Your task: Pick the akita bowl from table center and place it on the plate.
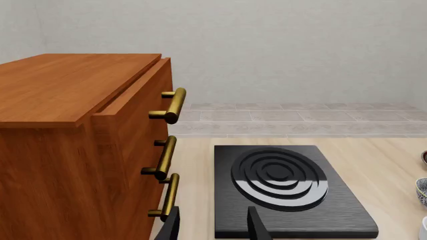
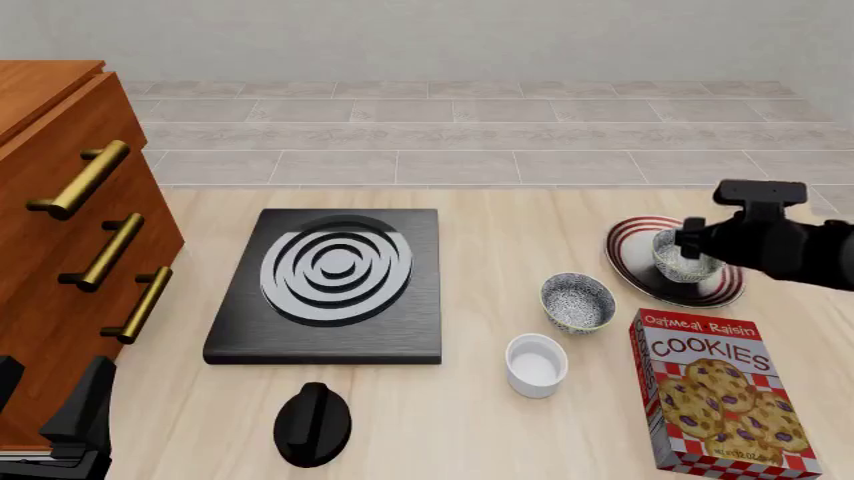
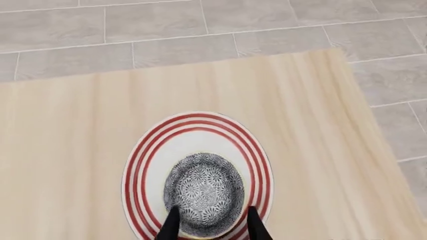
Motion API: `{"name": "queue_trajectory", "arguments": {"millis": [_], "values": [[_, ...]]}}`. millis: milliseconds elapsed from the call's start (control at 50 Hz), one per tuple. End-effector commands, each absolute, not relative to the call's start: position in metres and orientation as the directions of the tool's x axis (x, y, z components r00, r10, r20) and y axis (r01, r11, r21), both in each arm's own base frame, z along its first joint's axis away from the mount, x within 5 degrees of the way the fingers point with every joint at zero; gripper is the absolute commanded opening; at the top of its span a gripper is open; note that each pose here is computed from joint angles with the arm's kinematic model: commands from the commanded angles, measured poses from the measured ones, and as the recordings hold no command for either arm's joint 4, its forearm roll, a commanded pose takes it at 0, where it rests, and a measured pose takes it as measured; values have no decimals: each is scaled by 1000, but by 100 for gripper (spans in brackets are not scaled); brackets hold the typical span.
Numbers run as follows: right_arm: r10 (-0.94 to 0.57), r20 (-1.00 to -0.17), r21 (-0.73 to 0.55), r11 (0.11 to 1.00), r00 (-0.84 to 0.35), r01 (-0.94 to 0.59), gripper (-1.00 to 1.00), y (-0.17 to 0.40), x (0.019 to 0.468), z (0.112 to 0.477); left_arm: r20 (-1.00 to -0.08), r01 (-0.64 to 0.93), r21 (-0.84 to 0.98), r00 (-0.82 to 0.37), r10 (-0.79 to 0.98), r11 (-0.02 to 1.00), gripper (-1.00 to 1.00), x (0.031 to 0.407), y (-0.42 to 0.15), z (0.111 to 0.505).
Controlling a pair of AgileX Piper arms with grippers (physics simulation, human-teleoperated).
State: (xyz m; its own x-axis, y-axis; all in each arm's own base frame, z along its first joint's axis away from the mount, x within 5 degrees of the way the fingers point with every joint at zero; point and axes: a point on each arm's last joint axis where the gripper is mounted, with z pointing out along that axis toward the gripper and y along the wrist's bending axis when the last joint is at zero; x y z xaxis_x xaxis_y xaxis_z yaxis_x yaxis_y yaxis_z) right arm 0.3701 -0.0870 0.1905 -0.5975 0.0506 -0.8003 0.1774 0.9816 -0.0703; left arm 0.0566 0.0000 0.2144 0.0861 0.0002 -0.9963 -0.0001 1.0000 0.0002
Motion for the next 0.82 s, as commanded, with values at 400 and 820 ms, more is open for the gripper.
{"name": "queue_trajectory", "arguments": {"millis": [400, 820], "values": [[-21, -887, -76, 992, -461, 101, 100, -42, 297, 252, -996, 0, 0, 86, 0, 1000, 100, 57, 0, 214], [-27, -962, -52, 995, -271, 89, 100, -21, 200, 300, -996, 0, 0, 86, 0, 1000, 100, 57, 0, 214]]}}
